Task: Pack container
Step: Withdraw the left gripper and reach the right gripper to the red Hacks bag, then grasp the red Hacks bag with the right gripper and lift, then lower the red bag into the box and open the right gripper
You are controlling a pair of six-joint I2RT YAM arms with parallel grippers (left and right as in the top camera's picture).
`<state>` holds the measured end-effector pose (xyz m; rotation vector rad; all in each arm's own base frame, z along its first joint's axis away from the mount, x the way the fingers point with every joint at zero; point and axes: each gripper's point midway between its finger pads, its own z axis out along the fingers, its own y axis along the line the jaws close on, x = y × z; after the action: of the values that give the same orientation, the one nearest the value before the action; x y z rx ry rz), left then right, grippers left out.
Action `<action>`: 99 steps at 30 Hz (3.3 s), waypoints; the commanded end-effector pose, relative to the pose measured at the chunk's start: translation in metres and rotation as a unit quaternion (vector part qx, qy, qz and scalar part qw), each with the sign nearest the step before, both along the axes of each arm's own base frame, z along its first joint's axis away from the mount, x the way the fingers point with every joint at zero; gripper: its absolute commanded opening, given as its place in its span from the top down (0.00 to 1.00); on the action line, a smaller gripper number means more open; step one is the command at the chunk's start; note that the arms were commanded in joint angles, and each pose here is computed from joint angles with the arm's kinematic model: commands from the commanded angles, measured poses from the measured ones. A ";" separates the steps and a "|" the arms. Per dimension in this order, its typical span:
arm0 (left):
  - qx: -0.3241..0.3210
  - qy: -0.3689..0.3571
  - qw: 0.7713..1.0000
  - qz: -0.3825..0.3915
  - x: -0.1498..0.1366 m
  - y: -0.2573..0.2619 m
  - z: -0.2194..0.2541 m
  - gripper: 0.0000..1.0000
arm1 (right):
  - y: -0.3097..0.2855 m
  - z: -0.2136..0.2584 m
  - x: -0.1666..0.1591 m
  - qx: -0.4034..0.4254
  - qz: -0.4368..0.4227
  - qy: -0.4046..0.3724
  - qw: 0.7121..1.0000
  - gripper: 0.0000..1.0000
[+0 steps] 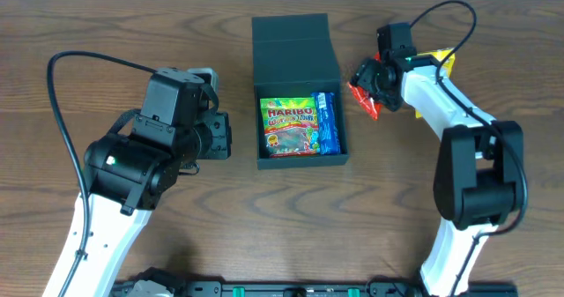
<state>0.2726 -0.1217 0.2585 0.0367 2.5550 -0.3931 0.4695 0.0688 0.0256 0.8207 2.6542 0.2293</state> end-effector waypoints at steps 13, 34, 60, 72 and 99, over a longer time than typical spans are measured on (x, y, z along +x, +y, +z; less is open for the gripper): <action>0.023 -0.021 0.999 0.010 0.007 0.009 0.005 0.94 | 0.003 0.003 -0.007 0.002 0.039 0.024 0.999 0.98; 0.019 -0.034 0.999 0.011 0.012 0.008 0.009 0.94 | 0.088 0.246 -0.017 -0.146 0.513 -0.209 0.820 0.99; 0.007 -0.067 0.998 0.013 0.003 0.011 0.028 0.94 | 0.187 0.063 -0.095 -0.086 0.882 -0.088 0.456 0.99; 0.007 -0.068 0.998 0.013 0.003 0.011 0.028 0.95 | 0.185 0.018 -0.074 -0.110 0.868 -0.054 0.482 0.68; 0.005 -0.072 0.997 0.013 0.005 0.011 0.030 0.94 | 0.072 0.203 -0.022 -0.186 0.584 -0.153 0.775 0.52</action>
<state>0.2770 -0.1137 0.2838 0.0160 2.4300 -0.3727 0.4293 0.1774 0.2279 -1.2504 2.2396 0.1052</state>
